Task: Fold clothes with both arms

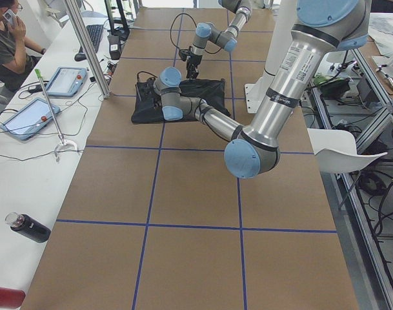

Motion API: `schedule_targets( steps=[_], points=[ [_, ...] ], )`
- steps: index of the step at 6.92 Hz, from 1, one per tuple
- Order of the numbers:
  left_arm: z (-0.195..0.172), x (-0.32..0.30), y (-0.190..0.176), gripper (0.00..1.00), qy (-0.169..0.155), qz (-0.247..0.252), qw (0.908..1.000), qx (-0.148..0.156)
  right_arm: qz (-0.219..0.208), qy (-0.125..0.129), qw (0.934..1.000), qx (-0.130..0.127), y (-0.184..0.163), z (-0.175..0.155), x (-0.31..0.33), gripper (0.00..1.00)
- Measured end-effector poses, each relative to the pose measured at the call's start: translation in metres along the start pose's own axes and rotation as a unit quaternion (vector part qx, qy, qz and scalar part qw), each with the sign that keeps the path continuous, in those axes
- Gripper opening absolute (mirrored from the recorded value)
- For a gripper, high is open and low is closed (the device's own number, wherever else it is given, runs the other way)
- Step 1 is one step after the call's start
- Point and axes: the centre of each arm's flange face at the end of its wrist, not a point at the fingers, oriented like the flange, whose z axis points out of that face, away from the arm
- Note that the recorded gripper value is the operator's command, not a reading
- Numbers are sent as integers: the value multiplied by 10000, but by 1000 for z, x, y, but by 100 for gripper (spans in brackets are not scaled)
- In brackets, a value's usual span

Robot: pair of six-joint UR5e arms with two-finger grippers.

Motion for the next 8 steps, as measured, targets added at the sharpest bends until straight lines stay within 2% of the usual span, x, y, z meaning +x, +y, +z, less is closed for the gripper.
schedule_targets(
  steps=[3,8],
  points=[
    [0,-5,0,100,-31,-9,10000,-3,-249,148,9995,-82,34,5,-38,44],
    [1,-6,1,100,-34,-13,10000,-13,-368,239,9989,-175,49,17,-40,40]
  ],
)
